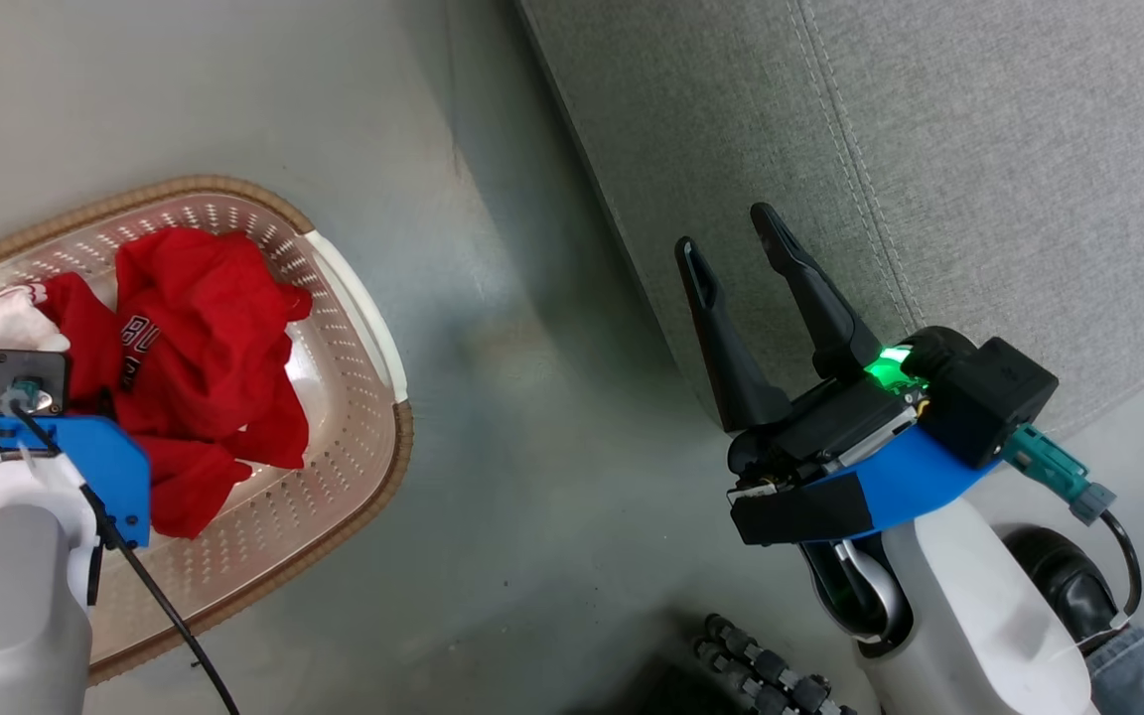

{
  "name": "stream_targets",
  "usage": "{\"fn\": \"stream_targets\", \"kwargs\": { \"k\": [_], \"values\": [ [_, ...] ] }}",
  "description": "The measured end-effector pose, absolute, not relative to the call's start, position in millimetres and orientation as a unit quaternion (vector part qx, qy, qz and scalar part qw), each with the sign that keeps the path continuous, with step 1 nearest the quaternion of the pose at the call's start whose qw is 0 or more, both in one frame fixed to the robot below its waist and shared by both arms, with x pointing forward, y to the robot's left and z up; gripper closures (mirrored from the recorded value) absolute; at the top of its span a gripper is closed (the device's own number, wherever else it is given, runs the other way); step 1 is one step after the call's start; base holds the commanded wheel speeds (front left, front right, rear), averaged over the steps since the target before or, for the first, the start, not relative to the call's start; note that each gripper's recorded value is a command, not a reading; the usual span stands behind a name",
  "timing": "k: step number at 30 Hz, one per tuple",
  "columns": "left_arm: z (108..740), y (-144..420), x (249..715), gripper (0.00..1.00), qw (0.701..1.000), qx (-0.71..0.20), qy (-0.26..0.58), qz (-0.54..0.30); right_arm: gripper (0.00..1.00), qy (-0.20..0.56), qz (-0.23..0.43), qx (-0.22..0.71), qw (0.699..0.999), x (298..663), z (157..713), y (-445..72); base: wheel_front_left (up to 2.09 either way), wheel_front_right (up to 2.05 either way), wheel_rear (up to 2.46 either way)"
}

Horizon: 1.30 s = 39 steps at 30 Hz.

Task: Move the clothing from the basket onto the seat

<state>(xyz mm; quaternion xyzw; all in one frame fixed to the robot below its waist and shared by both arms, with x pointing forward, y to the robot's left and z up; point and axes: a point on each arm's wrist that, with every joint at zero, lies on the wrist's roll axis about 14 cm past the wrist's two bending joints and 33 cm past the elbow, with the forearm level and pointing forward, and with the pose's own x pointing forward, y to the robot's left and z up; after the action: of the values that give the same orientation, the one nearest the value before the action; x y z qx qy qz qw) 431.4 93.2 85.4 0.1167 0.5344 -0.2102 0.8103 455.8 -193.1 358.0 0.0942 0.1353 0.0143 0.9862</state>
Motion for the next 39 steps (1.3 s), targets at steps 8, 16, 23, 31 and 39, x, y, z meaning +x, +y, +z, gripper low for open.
{"fn": "stream_targets", "kwargs": {
  "k": [8, 16, 23, 31, 39],
  "values": [
    [72, 100, 422, 0.0, 0.784, 0.133, 0.569, -0.21, 0.0, 0.14, 0.014, 0.098, 0.985, 457, 353, -193, 0.0, 0.0, 0.0],
    [71, 99, 418, 1.0, 0.772, 0.127, 0.583, -0.219, 0.0, 0.14, 0.013, 0.1, 0.985, 456, 354, -193, 0.0, 0.0, 0.0],
    [75, 100, 420, 1.0, 0.773, 0.13, 0.58, -0.223, 0.0, 0.136, 0.015, 0.101, 0.985, 459, 356, -192, 0.0, 0.0, 0.0],
    [86, 98, 421, 1.0, 0.778, 0.129, 0.572, -0.227, 0.0, 0.123, 0.022, 0.098, 0.987, 463, 365, -190, 0.0, 0.0, 0.0],
    [119, 83, 421, 1.0, 0.795, 0.103, 0.549, -0.236, 0.0, 0.099, 0.027, 0.083, 0.991, 465, 386, -189, 0.0, 0.0, 0.0]
  ]
}}
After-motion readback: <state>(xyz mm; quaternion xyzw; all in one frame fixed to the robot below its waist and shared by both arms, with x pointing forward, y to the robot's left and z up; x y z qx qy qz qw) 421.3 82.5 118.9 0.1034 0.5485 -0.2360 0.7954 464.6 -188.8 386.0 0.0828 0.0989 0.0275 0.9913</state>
